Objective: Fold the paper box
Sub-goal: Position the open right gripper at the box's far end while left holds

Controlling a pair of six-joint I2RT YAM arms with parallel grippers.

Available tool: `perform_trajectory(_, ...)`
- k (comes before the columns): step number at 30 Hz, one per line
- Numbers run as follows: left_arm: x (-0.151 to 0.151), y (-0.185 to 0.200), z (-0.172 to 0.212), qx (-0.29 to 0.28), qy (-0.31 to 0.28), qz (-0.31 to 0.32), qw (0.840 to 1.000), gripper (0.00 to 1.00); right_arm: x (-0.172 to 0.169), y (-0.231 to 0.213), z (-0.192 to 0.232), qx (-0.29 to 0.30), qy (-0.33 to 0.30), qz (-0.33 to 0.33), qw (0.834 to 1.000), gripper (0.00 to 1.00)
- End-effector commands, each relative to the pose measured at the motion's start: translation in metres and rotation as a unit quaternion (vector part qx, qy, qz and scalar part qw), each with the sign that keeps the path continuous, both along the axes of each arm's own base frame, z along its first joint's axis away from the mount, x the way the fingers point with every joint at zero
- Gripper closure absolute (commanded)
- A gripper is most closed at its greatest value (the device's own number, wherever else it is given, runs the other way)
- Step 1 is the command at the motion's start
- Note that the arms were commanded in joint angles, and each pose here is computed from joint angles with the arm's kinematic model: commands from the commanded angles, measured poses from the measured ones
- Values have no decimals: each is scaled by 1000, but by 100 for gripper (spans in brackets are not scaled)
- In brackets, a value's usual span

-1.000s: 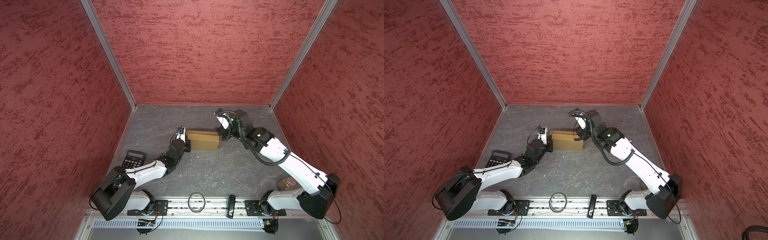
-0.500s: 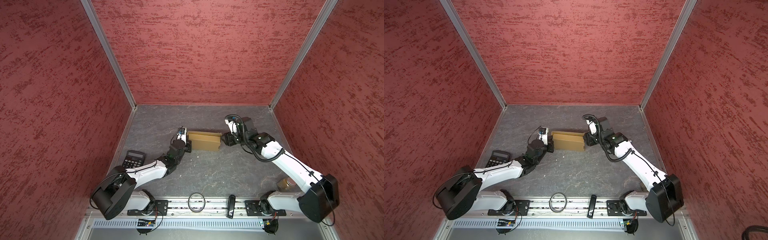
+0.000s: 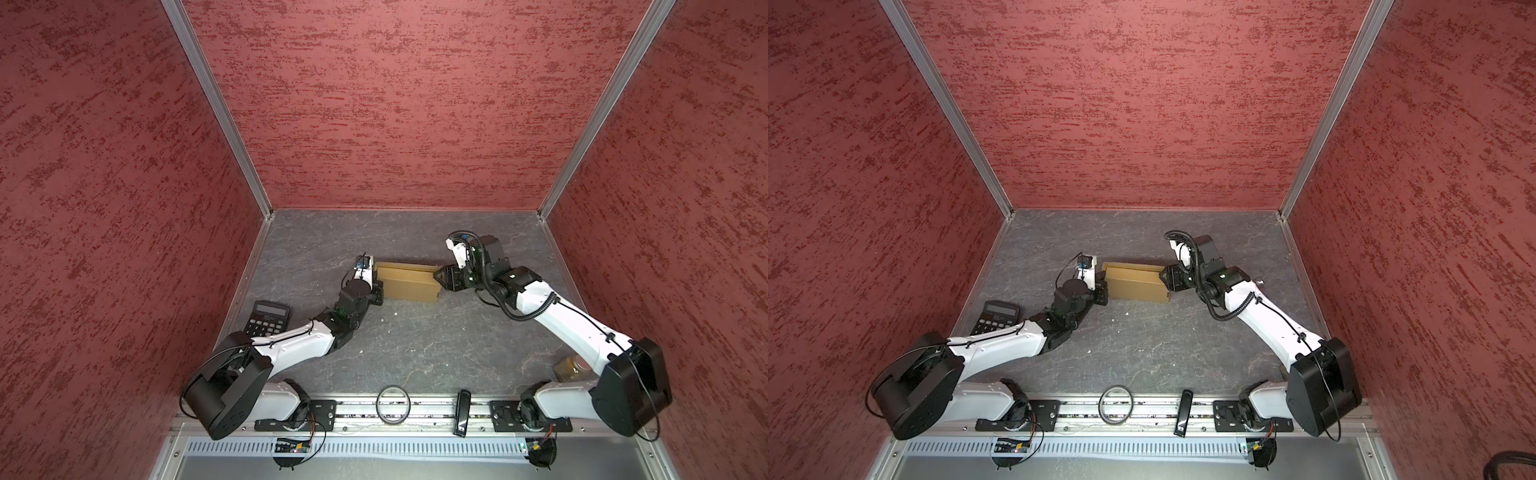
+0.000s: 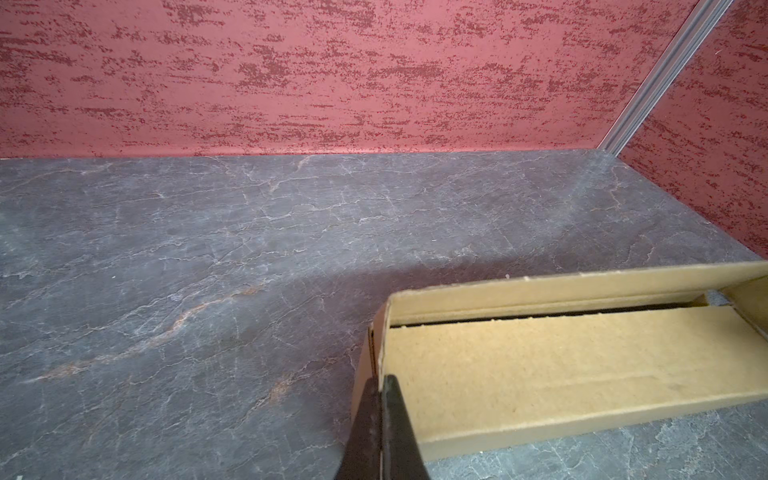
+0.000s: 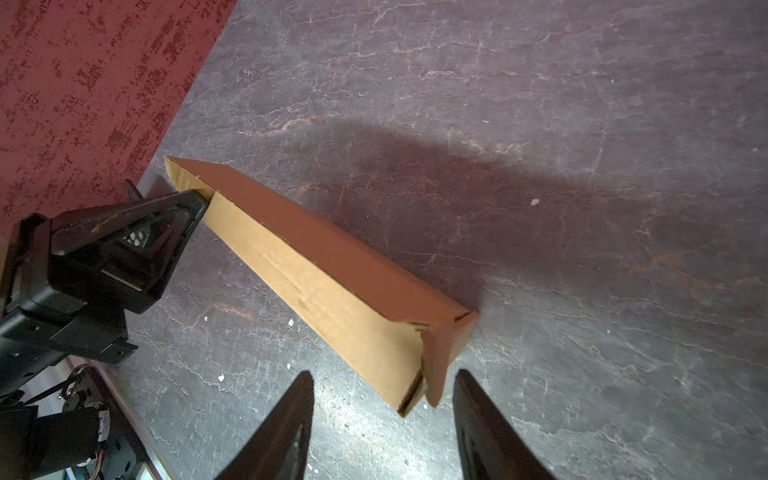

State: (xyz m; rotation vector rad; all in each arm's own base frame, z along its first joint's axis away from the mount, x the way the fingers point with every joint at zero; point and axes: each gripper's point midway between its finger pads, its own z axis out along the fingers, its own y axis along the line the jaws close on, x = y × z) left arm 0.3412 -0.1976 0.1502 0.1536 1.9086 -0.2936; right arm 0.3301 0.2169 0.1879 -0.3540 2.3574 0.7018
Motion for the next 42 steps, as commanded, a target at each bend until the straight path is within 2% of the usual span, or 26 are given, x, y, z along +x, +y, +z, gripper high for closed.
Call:
perform_trajectory(1, -38, 10, -83, 91, 129, -37, 987, 99, 6, 3, 4, 19, -7, 0, 1000, 45)
perform_trajectory(10, -38, 9, -84, 93, 129, -38, 986, 99, 4, 18, 9, 48, -3, 33, 998, 46)
perform_trajectory(42, -38, 7, -85, 95, 129, -42, 986, 99, -4, 41, 13, 65, 11, 65, 996, 50)
